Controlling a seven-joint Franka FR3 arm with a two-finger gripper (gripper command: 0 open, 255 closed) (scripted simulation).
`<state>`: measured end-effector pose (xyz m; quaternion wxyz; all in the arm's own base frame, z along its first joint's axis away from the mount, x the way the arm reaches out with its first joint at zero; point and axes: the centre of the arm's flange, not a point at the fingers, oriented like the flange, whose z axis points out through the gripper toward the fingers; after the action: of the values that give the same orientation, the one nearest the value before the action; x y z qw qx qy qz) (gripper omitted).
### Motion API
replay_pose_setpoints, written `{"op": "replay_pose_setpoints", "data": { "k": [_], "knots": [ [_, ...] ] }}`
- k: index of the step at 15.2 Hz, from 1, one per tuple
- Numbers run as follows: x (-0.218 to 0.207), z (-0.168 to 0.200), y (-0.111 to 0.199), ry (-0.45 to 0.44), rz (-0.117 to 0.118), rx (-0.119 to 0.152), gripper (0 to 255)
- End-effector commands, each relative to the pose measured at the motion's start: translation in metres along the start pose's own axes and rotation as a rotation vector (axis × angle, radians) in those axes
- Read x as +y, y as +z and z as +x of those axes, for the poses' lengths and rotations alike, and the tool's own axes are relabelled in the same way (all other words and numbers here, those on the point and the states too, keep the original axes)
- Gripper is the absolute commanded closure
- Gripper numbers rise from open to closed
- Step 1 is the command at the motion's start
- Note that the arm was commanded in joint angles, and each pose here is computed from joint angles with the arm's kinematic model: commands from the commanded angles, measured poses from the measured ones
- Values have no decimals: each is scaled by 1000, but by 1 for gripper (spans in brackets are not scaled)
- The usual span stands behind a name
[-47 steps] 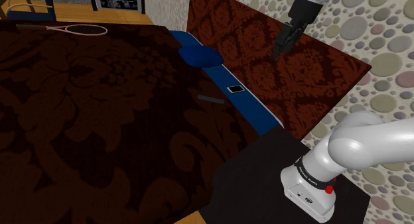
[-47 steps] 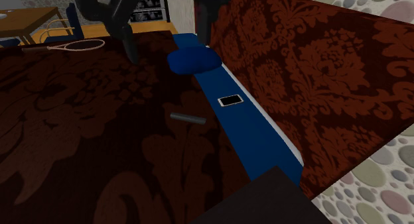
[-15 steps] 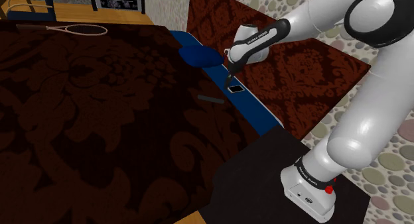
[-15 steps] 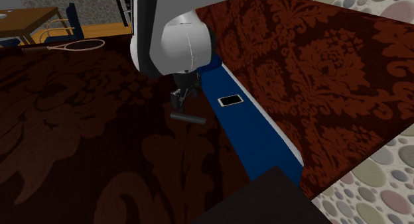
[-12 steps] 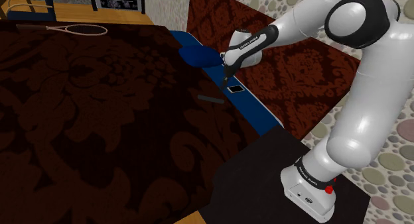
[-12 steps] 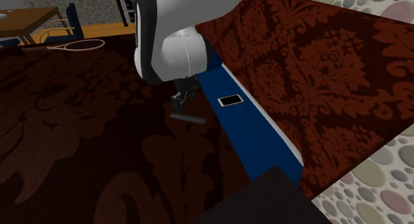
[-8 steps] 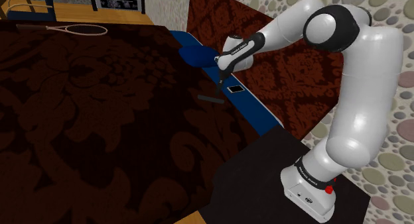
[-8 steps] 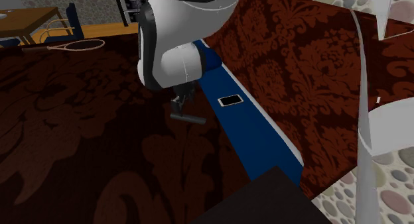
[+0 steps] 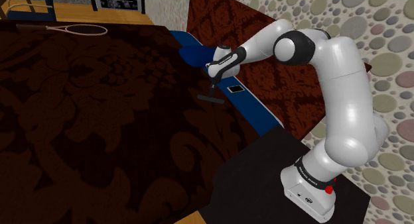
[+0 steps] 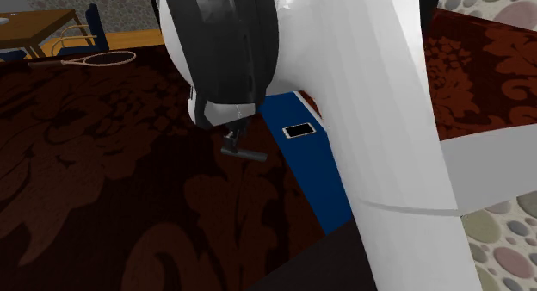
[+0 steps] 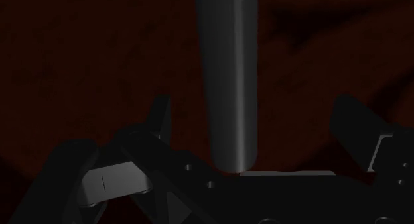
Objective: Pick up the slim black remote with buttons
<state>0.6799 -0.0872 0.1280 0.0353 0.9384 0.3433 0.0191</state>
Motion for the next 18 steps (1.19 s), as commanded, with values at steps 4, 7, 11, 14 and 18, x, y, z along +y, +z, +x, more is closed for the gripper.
{"op": "replay_pose_setpoints", "data": {
  "k": [4,7,11,14,18],
  "knots": [
    [6,11,32,-20,-3,0,0],
    [5,11,48,-20,-3,0,0],
    [4,11,55,-20,-3,0,255],
    [3,11,55,-20,-3,0,255],
    [3,11,56,-20,-3,0,255]
  ]
}}
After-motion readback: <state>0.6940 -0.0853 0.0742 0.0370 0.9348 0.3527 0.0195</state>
